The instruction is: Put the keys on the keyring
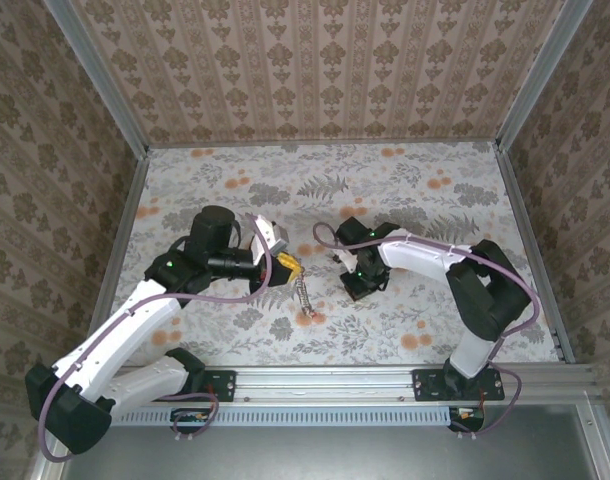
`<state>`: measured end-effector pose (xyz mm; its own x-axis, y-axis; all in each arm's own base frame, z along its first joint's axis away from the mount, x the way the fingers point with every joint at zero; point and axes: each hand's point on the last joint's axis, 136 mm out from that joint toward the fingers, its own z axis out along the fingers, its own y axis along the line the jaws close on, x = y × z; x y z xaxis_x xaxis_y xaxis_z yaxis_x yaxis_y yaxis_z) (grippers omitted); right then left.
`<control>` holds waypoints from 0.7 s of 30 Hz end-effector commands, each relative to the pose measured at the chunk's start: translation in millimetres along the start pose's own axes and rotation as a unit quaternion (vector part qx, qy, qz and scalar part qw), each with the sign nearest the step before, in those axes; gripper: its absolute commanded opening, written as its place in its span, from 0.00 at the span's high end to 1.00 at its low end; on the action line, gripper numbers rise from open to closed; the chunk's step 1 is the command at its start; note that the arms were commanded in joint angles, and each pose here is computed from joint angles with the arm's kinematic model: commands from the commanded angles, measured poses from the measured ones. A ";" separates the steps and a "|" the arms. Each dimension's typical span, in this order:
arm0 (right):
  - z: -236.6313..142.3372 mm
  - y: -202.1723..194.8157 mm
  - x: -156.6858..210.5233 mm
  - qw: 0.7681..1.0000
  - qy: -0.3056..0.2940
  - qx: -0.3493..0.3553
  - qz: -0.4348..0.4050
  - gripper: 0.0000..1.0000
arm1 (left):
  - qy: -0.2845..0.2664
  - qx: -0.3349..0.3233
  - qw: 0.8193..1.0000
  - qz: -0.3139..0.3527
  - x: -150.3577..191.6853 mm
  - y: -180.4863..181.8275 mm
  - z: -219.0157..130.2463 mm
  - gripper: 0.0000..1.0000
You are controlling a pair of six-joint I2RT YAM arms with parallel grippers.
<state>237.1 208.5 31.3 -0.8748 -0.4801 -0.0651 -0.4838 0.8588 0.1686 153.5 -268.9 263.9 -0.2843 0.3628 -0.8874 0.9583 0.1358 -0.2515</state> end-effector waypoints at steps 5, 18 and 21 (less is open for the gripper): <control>-6.4 -4.8 -11.7 1.000 -0.019 0.015 -0.003 0.80 | -0.015 0.004 1.000 0.007 -7.1 -2.7 -3.9 1.00; -17.9 2.8 17.8 0.994 -0.098 -0.027 0.032 0.69 | -0.017 0.012 1.000 -0.001 -7.4 -0.7 -1.0 1.00; -19.5 6.8 12.1 0.992 -0.117 -0.035 0.029 0.68 | -0.019 0.015 1.000 -0.003 -8.5 -0.3 -0.8 1.00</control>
<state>215.3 192.0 43.1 -0.8905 -0.4024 -0.2122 -0.4430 0.8732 0.2032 155.6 -268.9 264.7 -0.2920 0.3560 -0.8877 0.9559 0.1382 -0.2590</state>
